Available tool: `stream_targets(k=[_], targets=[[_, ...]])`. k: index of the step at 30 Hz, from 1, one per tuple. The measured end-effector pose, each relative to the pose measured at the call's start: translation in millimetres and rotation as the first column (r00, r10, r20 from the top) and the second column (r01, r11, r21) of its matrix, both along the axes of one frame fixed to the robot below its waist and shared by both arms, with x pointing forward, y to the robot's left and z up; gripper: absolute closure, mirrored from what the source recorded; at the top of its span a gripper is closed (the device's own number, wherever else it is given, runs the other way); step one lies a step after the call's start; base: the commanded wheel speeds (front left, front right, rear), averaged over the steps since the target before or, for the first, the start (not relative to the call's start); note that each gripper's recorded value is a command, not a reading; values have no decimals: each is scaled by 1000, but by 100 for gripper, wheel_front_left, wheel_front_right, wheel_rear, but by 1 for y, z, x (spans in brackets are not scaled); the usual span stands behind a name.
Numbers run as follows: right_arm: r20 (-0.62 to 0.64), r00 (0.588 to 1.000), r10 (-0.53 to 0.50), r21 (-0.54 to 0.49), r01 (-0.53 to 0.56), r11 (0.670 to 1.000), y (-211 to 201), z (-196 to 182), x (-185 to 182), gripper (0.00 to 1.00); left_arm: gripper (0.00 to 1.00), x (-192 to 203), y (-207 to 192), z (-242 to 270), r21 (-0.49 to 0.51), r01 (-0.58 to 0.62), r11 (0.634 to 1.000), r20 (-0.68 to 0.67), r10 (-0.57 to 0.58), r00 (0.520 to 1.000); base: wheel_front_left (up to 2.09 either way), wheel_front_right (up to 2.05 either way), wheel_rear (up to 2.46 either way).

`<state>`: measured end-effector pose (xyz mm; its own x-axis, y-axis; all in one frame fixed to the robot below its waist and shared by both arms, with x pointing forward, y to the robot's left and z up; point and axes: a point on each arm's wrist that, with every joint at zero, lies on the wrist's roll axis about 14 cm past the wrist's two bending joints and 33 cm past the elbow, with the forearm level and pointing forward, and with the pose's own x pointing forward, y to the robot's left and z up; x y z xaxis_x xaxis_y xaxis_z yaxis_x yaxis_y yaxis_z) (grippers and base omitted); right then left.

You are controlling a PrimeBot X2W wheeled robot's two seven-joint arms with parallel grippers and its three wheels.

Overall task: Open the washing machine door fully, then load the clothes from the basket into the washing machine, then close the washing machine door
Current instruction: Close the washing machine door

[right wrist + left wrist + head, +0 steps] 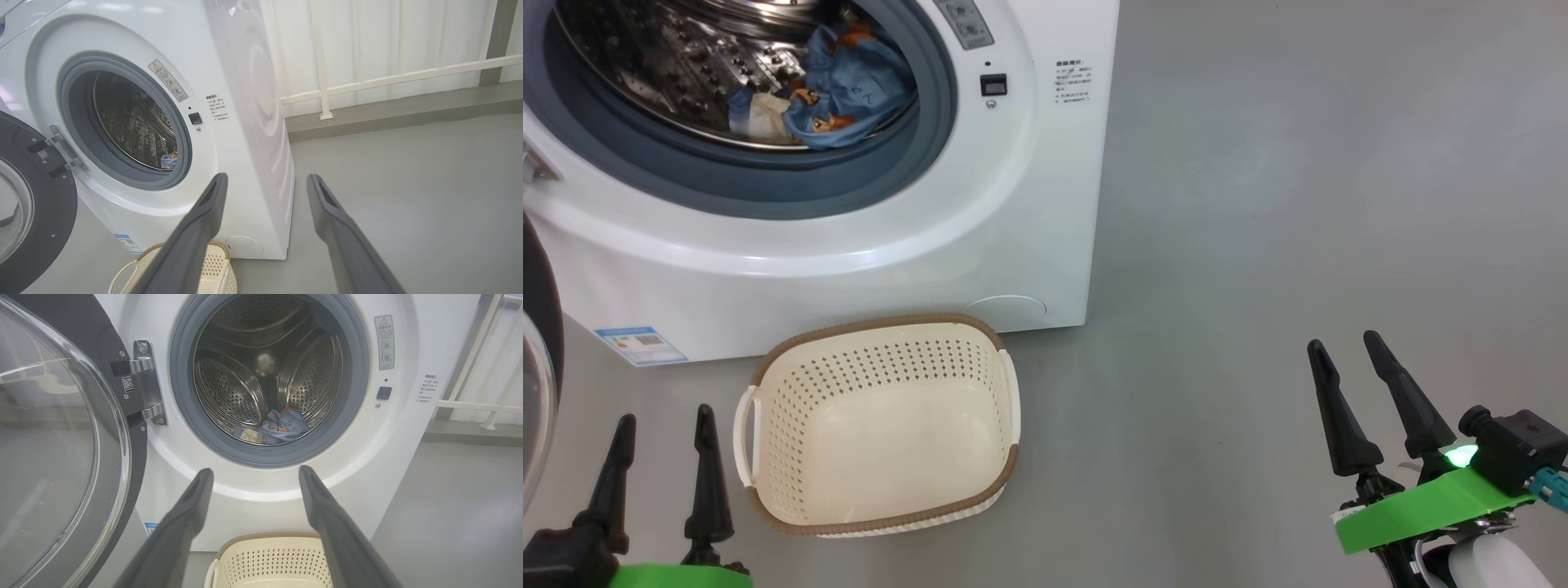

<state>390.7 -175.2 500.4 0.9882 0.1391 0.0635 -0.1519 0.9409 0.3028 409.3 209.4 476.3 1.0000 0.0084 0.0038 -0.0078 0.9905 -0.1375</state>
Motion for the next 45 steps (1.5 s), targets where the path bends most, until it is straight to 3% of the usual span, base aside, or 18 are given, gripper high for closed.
stream_targets(k=[10, 25, 35, 45], targets=[[3, 1000, 16, 2, -16, 1000, 5, 0, 3, 0, 0, -4, 5, 2, -8, -18, 1000, 6, 18, 1000, 0, 0, 0], [-4, 985, 174, -11, -174, 985, 52, -5, 22, 0, 0, -36, 56, 3, -52, -205, 977, 4, 205, 979, 0, 0, 0], [-5, 943, 333, -20, -333, 943, 103, -8, 29, 0, 0, -74, 89, 4, -62, -324, 944, -3, 324, 946, 0, 0, 0], [-5, 871, 490, -19, -490, 871, 159, -8, 22, 0, 0, -125, 115, 1, -105, -444, 890, -21, 444, 896, 0, 0, 0]])
